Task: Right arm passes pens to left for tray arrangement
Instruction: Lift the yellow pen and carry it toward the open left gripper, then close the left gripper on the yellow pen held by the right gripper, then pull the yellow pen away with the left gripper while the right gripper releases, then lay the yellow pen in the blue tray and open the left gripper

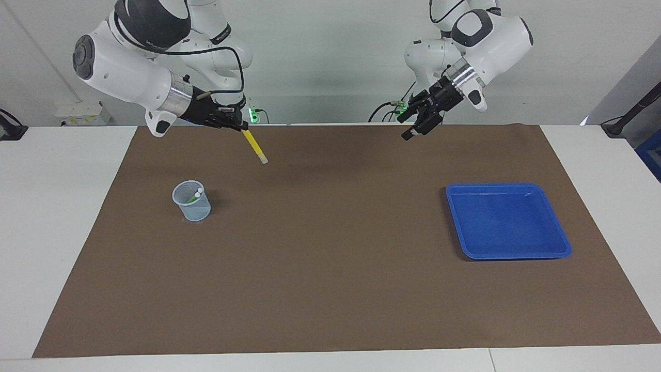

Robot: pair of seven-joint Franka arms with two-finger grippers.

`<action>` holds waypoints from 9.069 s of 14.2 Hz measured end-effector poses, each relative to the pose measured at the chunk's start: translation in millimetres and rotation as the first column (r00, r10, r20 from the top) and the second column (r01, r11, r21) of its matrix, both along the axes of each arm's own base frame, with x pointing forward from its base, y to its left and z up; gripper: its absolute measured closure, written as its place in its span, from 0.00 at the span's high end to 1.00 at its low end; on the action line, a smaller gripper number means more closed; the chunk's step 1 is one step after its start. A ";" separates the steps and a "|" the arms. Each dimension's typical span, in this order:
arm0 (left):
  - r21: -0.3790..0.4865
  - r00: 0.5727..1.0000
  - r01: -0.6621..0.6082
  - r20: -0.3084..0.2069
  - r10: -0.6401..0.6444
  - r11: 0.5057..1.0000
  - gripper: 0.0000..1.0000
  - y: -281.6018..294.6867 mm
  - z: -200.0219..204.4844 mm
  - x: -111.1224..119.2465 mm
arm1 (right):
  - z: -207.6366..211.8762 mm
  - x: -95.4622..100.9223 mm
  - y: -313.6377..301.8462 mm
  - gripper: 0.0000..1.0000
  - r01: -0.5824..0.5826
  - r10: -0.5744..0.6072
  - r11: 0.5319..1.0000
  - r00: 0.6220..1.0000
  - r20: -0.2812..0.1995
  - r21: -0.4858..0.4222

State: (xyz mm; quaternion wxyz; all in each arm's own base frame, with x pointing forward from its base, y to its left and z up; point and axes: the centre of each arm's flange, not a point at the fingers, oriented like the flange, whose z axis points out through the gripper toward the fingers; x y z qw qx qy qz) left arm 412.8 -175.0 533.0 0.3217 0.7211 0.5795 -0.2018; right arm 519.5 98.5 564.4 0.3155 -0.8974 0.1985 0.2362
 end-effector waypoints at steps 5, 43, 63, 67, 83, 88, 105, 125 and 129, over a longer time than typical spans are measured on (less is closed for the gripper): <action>-0.045 0.998 -0.041 -0.054 0.038 0.998 1.00 -59.0 4.2 -22.0 | -8.9 7.0 62.1 0.19 0.297 -0.282 0.947 0.951 -0.124 0.125; -0.230 0.963 -0.265 -0.099 0.249 0.936 0.70 -95.3 -20.6 20.5 | -36.1 -27.8 192.1 0.19 0.568 -0.523 0.797 0.819 -0.235 0.205; -0.234 0.977 -0.214 -0.053 0.208 0.948 0.21 -80.9 -20.3 28.7 | -38.1 -28.4 191.8 0.19 0.568 -0.519 0.799 0.818 -0.247 0.198; -0.233 0.981 -0.195 -0.030 0.194 0.953 0.21 -81.1 -20.3 28.6 | -38.2 -28.6 192.0 0.19 0.567 -0.518 0.800 0.818 -0.248 0.198; 0.135 0.932 0.266 0.218 -0.291 0.954 0.18 -48.3 -37.7 32.0 | -26.1 -21.5 188.2 1.00 0.364 -0.369 0.929 0.916 0.157 0.060; 0.451 0.643 0.625 0.165 -0.747 0.638 0.18 34.9 -47.3 41.2 | -43.8 -28.8 183.8 1.00 0.076 -0.007 0.982 0.929 0.369 -0.171; 0.676 0.250 0.727 -0.099 -0.963 0.119 0.18 162.5 -123.8 131.9 | -128.6 -3.5 -59.2 1.00 -0.660 0.910 0.401 0.368 0.192 -0.635; 0.724 0.200 0.688 -0.123 -0.972 0.050 0.29 178.0 -233.5 168.1 | -173.4 10.9 -85.7 0.44 -0.205 0.440 0.699 0.879 0.186 -0.685; 0.721 0.197 0.691 -0.123 -0.973 0.049 0.69 175.9 -235.3 167.6 | -173.4 11.0 -86.8 0.43 -0.202 0.436 0.699 0.880 0.186 -0.686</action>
